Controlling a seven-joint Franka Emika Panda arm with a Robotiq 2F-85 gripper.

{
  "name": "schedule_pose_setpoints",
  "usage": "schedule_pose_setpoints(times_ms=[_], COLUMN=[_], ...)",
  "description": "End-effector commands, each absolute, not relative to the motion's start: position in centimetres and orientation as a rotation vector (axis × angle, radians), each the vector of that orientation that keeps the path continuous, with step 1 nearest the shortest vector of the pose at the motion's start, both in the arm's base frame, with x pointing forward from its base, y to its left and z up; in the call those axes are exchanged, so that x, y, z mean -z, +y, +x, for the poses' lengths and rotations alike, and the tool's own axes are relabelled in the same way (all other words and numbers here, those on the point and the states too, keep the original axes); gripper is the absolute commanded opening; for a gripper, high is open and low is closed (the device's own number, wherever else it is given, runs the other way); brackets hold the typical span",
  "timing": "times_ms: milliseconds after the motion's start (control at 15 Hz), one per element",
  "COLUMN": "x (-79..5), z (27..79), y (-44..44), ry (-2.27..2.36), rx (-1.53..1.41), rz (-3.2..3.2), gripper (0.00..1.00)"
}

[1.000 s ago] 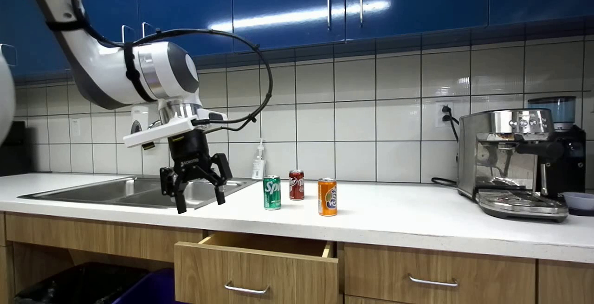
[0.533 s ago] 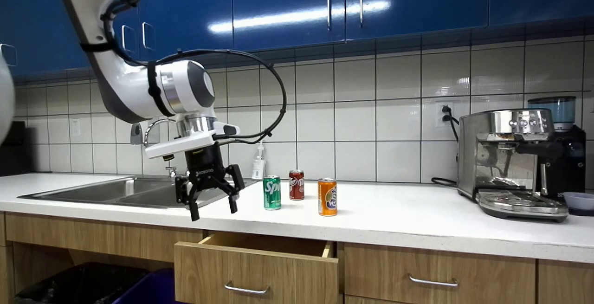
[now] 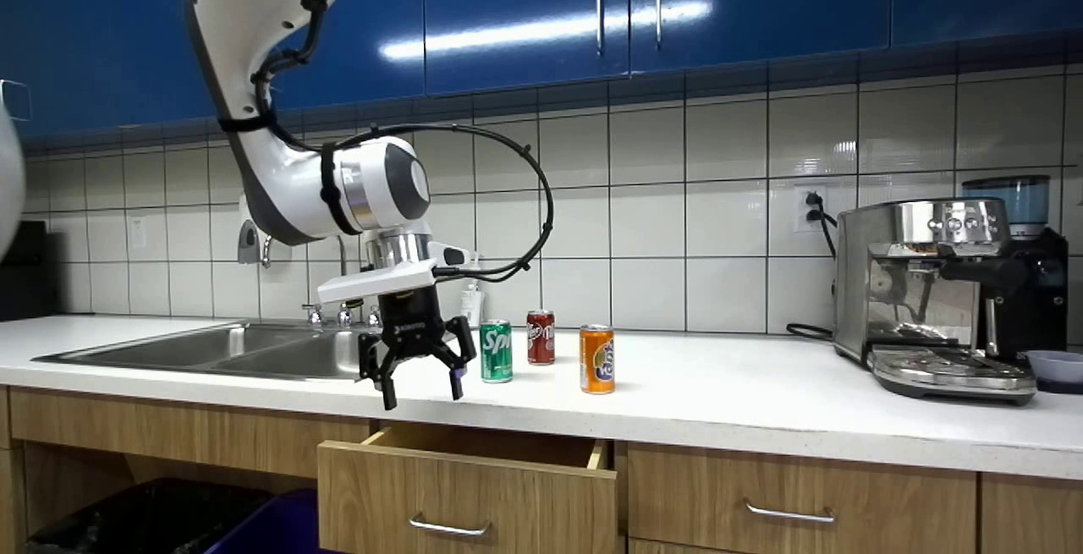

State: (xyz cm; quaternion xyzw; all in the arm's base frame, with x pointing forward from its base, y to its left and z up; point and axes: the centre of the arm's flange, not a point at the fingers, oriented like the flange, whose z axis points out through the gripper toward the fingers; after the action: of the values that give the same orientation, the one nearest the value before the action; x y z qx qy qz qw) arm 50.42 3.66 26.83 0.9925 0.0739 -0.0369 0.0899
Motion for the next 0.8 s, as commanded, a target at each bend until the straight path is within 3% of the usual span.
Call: schedule_pose_setpoints(times_ms=[0,733], x=[-26.53,-25.89], z=[50.78,51.48], y=[3.49,3.33], ry=[0.217,0.236], rx=[0.116,0.105], rz=[2.954,2.96], gripper=[1.0,1.0])
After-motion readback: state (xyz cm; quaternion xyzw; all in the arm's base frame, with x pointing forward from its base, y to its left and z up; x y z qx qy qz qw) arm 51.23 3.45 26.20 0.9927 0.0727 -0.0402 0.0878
